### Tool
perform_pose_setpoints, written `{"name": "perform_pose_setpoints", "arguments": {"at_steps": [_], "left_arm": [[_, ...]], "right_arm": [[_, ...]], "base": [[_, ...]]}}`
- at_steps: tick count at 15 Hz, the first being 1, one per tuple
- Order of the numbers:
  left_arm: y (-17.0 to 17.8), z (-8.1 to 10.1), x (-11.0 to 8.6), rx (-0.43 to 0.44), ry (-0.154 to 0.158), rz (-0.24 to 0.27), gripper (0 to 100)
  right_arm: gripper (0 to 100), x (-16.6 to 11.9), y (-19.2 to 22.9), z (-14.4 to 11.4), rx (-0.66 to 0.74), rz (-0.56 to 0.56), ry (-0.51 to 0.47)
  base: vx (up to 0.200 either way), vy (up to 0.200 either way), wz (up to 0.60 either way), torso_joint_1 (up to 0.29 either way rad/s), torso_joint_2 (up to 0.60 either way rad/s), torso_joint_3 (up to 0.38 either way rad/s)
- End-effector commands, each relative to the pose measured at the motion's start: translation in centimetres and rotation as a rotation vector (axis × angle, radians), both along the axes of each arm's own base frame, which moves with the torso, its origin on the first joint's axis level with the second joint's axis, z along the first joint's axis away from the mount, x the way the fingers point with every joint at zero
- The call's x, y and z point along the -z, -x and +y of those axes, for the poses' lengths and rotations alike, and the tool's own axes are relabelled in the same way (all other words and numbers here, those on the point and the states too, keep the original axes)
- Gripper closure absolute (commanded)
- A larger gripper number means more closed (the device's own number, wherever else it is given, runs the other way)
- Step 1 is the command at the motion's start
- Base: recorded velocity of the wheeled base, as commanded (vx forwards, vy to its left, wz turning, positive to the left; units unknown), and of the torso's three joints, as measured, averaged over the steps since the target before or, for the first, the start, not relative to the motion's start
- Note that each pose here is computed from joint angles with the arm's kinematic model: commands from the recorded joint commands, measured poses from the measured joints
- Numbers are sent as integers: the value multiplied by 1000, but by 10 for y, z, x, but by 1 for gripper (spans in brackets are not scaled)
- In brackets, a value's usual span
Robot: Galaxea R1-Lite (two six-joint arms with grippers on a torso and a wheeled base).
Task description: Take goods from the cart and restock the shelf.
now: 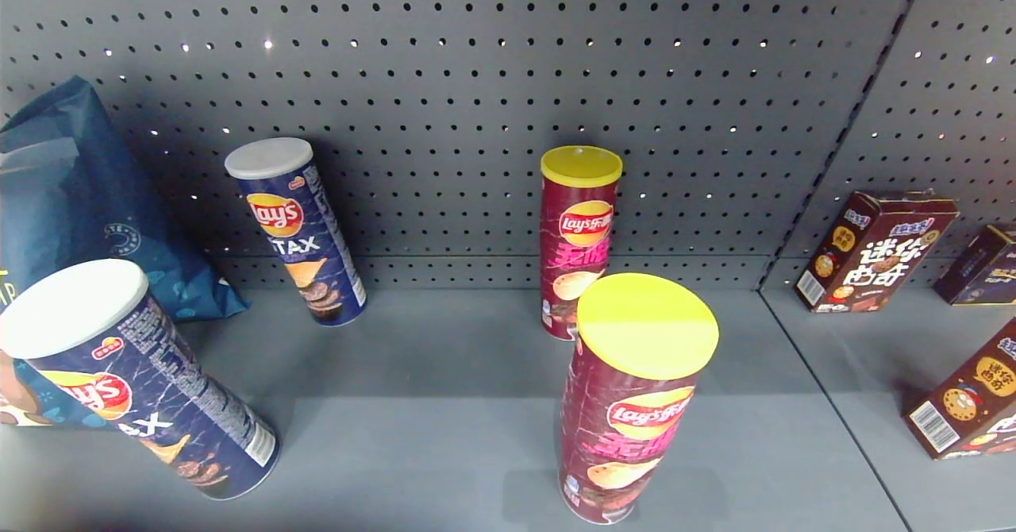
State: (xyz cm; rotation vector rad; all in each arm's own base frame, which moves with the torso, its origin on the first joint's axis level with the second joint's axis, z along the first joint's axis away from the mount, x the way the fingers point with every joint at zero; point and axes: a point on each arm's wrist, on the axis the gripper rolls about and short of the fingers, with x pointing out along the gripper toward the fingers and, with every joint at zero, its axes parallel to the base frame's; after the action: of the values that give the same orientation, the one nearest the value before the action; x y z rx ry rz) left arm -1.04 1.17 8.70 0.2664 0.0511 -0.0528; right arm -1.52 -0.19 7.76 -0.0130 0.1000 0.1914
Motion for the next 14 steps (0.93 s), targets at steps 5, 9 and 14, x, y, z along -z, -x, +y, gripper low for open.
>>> {"name": "perform_pose_setpoints", "arguments": {"at_steps": [5, 9, 14], "left_arm": [[2, 2, 4, 81, 41, -4, 0], [3, 2, 4, 532, 106, 81, 0], [4, 0, 3, 744, 140, 121, 0]], "right_arm": [[0, 0, 0, 0, 0, 2, 0], [0, 0, 0, 0, 0, 2, 0], [0, 0, 0, 0, 0, 2, 0]], "base": [[0, 0, 0, 0, 0, 0], [0, 0, 0, 0, 0, 0], [0, 0, 0, 0, 0, 0]]}}
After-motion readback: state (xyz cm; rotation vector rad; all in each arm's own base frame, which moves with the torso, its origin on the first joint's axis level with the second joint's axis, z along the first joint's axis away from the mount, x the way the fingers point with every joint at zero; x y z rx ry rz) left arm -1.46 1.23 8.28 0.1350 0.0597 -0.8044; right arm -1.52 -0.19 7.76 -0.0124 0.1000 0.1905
